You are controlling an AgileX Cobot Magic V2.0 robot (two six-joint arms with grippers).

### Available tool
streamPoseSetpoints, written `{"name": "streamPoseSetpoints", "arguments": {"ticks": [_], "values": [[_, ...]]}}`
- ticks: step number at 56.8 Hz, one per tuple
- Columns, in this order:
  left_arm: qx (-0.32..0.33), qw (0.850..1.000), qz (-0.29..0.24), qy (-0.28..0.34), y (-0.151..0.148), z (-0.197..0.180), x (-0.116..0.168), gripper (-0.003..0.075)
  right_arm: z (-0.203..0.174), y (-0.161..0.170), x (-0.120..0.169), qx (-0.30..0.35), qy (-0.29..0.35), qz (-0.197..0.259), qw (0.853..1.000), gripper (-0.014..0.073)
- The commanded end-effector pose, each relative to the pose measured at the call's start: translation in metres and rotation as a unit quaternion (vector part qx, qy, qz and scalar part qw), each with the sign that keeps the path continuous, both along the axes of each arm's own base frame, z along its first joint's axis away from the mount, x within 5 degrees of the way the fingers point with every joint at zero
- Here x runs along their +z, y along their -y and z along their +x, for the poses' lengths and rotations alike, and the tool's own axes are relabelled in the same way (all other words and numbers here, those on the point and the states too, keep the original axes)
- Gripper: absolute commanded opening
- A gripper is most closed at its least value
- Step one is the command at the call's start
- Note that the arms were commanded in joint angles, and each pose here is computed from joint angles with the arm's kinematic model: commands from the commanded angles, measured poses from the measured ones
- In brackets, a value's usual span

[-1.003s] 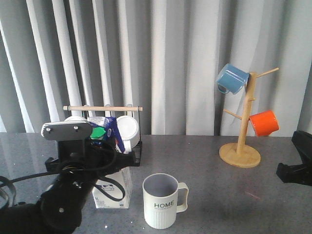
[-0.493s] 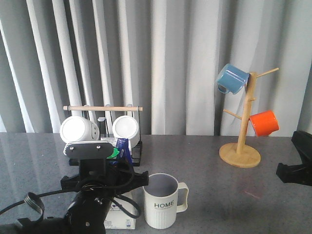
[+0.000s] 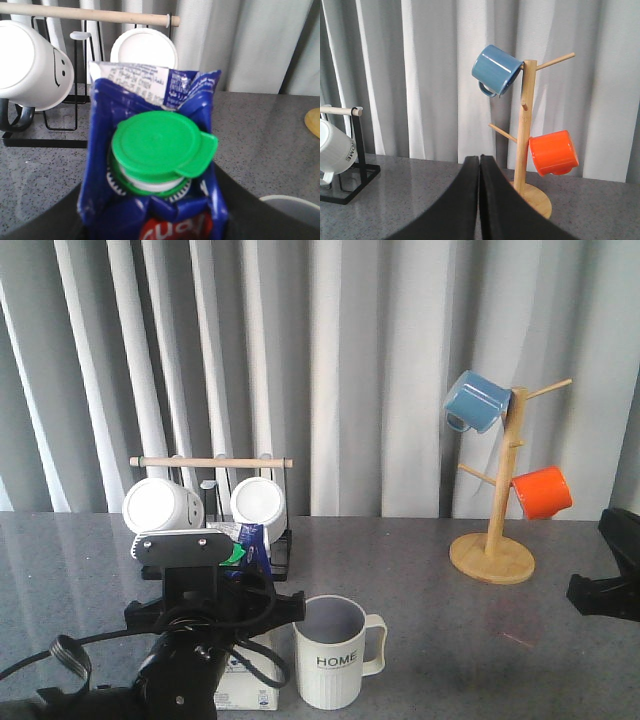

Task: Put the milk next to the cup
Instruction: 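Carry the milk carton with the left gripper beside the white mug, then lower the carton, open the left gripper and withdraw upward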

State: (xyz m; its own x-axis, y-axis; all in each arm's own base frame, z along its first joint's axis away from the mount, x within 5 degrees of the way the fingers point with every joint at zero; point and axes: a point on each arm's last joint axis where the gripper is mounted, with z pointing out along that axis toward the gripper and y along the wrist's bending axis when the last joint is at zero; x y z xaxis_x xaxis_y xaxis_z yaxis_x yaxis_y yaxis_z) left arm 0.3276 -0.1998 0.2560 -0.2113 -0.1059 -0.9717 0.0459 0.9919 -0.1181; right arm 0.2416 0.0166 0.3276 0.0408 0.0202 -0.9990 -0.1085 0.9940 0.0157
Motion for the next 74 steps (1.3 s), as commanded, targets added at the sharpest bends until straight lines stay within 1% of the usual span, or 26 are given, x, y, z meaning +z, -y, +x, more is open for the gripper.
{"name": "streamPoseSetpoints", "arguments": {"ticks": [1,9,13,15,19,22,25,27,32,35,42,49,52,59,61,64,67,69,71,73,74], "values": [[0.003,0.999,-0.016,0.044,0.000,-0.003,0.028,-0.0006,-0.003,0.000,0.020,0.003,0.057,0.001,0.998,-0.0008],[0.026,0.998,-0.027,0.054,-0.005,-0.003,0.031,0.0013,-0.003,0.000,0.020,0.003,0.057,0.001,0.998,-0.0008],[0.024,0.998,-0.029,0.056,-0.005,-0.004,0.034,0.0057,-0.003,0.000,0.020,0.003,0.057,0.001,0.998,-0.0008],[0.022,0.998,-0.029,0.056,-0.005,-0.004,0.035,0.0093,-0.003,0.000,0.020,0.003,0.057,0.001,0.998,-0.0008],[0.018,0.998,-0.021,0.057,-0.006,-0.006,0.038,0.0183,-0.003,0.000,0.020,0.003,0.057,0.001,0.998,-0.0008],[0.014,0.998,-0.014,0.059,-0.006,-0.007,0.040,0.0272,-0.003,0.000,0.020,0.003,0.057,0.001,0.998,-0.0008],[0.007,0.998,-0.012,0.058,-0.006,-0.008,0.042,0.0386,-0.003,0.000,0.020,0.003,0.057,0.001,0.998,-0.0008],[0.004,0.998,-0.012,0.057,-0.006,-0.008,0.043,0.0445,-0.003,0.000,0.020,0.003,0.057,0.001,0.998,-0.0008],[-0.002,0.999,-0.010,0.053,-0.005,-0.008,0.042,0.0640,-0.003,0.000,0.020,0.003,0.057,0.001,0.998,-0.0008],[-0.004,0.999,-0.010,0.051,-0.004,-0.008,0.042,0.0735,-0.003,0.000,0.020,0.003,0.057,0.001,0.998,-0.0008],[-0.024,0.999,-0.012,0.036,0.000,-0.009,0.039,0.0732,-0.003,0.000,0.020,0.003,0.057,0.001,0.998,-0.0008],[-0.027,0.999,-0.016,0.038,-0.001,-0.011,0.042,0.0715,-0.003,0.000,0.020,0.003,0.057,0.001,0.998,-0.0008],[-0.027,0.998,-0.023,0.048,-0.003,-0.014,0.052,0.0714,-0.003,0.000,0.020,0.003,0.057,0.001,0.998,-0.0008],[-0.027,0.995,-0.050,0.085,-0.015,-0.028,0.084,0.0712,-0.003,0.000,0.020,0.003,0.057,0.001,0.998,-0.0008],[-0.028,0.993,-0.058,0.100,-0.020,-0.034,0.097,0.0706,-0.003,0.000,0.020,0.003,0.057,0.001,0.998,-0.0008],[-0.032,0.990,-0.058,0.125,-0.026,-0.043,0.113,0.0681,-0.003,0.000,0.020,0.003,0.057,0.001,0.998,-0.0008],[-0.035,0.987,-0.048,0.147,-0.033,-0.051,0.127,0.0617,-0.003,0.000,0.020,0.003,0.057,0.001,0.998,-0.0008],[-0.038,0.986,-0.035,0.162,-0.036,-0.057,0.136,0.0545,-0.003,0.000,0.020,0.003,0.057,0.001,0.998,-0.0008],[-0.046,0.984,-0.018,0.172,-0.039,-0.062,0.143,0.0449,-0.003,0.000,0.020,0.003,0.057,0.001,0.998,-0.0008],[-0.053,0.982,-0.001,0.180,-0.041,-0.066,0.148,0.0300,-0.003,0.000,0.020,0.003,0.057,0.001,0.998,-0.0008],[-0.056,0.981,0.005,0.183,-0.042,-0.069,0.151,0.0246,-0.003,0.000,0.020,0.003,0.057,0.001,0.998,-0.0008]]}}
